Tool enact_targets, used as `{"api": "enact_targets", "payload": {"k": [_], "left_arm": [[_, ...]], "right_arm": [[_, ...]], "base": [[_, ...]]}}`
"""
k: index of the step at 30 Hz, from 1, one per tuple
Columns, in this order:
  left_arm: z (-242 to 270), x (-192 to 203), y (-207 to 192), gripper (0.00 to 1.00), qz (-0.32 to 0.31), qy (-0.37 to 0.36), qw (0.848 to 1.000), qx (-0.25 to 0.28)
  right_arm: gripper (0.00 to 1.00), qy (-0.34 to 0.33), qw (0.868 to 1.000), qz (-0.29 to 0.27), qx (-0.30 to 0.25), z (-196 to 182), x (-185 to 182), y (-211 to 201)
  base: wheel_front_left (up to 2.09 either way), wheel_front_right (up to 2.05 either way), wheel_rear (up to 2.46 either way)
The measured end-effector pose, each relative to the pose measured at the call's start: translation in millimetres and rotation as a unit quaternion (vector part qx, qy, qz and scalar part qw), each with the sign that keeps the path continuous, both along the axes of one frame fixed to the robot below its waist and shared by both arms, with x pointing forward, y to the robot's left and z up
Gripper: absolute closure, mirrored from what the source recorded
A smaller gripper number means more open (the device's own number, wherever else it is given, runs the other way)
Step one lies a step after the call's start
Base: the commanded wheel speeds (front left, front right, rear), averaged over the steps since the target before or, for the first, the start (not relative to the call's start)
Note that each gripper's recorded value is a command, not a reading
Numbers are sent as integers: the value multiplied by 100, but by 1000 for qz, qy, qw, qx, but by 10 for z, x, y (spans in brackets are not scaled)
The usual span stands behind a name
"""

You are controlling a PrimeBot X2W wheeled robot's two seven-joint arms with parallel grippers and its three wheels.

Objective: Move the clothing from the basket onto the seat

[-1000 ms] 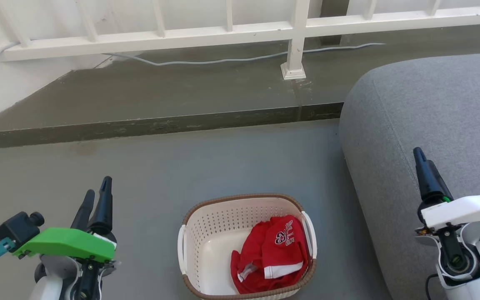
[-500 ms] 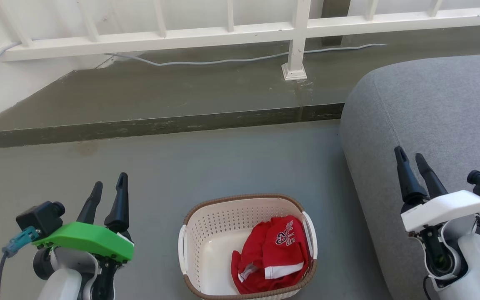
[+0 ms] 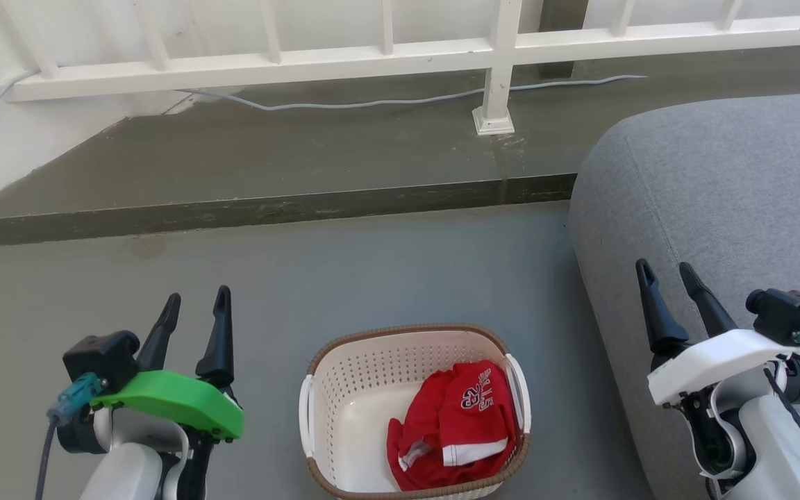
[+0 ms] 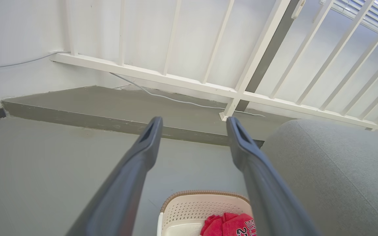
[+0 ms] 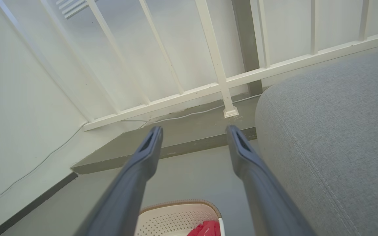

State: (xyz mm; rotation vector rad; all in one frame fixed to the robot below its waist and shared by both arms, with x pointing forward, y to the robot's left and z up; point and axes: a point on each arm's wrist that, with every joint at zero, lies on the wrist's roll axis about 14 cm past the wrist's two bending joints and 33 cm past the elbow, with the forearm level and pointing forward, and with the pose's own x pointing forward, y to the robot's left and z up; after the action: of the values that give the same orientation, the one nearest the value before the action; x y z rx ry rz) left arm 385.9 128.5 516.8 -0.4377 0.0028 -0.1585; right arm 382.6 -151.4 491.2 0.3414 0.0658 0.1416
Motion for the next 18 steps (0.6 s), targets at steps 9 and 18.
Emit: {"api": "enact_targets", "payload": {"k": [9, 18], "left_arm": [[-43, -24, -62, 0, -5, -11, 998, 56], [-28, -24, -108, 0, -7, -31, 994, 106]], "right_arm": [[0, -17, 998, 13, -62, -1, 3, 43], [0, -31, 994, 15, -102, -5, 0, 60]], "base": [[0, 0, 0], [0, 0, 0]]}}
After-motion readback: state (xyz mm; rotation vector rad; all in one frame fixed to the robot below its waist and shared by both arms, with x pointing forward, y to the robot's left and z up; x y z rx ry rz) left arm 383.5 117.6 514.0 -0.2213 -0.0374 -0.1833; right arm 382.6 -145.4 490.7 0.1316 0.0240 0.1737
